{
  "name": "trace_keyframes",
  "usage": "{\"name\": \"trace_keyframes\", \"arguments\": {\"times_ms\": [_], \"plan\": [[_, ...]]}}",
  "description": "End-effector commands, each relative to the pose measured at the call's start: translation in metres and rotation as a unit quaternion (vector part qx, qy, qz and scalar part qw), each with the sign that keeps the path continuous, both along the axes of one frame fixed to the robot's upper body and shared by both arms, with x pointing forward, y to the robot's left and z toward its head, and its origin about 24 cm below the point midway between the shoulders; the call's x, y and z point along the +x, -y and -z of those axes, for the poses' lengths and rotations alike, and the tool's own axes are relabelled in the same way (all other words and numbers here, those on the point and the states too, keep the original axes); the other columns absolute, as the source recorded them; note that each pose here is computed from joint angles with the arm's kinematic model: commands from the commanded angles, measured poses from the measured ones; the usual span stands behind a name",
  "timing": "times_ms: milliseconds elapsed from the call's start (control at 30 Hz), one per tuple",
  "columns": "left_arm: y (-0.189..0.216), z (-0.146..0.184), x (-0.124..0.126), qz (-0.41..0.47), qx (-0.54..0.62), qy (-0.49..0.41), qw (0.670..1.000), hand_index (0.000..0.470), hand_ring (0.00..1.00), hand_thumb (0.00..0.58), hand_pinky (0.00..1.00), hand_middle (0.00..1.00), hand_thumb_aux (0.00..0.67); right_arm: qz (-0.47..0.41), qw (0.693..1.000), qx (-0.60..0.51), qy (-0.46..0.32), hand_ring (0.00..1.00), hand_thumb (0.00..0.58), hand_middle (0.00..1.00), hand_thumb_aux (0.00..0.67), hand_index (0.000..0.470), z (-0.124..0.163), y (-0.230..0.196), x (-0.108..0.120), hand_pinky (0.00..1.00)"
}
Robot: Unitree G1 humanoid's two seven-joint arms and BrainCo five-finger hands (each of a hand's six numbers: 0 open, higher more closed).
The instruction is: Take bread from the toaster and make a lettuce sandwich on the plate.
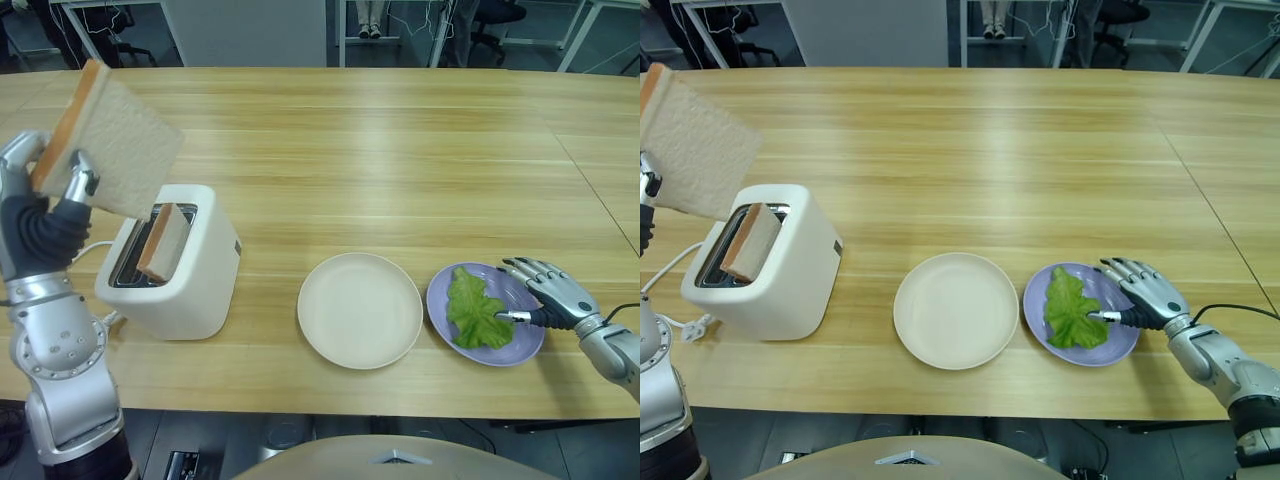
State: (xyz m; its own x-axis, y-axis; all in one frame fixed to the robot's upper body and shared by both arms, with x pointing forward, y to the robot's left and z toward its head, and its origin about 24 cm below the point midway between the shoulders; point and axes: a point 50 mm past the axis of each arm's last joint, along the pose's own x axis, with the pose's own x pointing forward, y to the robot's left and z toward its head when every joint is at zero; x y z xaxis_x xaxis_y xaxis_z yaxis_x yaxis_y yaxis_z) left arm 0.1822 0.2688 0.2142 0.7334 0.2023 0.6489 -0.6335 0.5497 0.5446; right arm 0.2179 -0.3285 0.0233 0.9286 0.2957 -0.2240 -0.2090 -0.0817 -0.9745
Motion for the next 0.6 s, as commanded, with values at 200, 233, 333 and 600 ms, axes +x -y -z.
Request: {"name": "trace_keyframes", "arguments": {"times_ms": [200, 233, 333, 600], "plan": [[0.055, -0.001, 0.026, 0.16, -0.019, -0.04, 0.986, 0.46, 1.0, 0.58, 1.0, 1.0, 0.67, -0.057, 0.997, -0.048, -0.018, 0.0, 0.556, 0.0, 0.533, 0.366, 0.014, 0.001, 0.0, 0.0], [0.063, 0.003, 0.03, 0.182, -0.022, -0.056, 0.981, 0.46, 1.0, 0.58, 1.0, 1.0, 0.67, -0.06, 0.997, -0.05, -0.016, 0.0, 0.57, 0.0, 0.583, 0.4, 0.014, 0.0, 0.001, 0.0], [0.086, 0.021, 0.04, 0.238, -0.026, -0.118, 0.964, 0.46, 1.0, 0.58, 1.0, 1.0, 0.67, -0.073, 0.996, -0.057, -0.012, 0.0, 0.58, 0.0, 0.67, 0.46, 0.015, -0.001, 0.002, 0.0], [0.123, 0.093, 0.05, 0.322, -0.021, -0.317, 0.892, 0.46, 1.0, 0.58, 1.0, 1.0, 0.67, -0.104, 0.993, -0.034, 0.037, 0.0, 0.58, 0.0, 0.67, 0.46, -0.001, -0.008, 0.011, 0.0]]}}
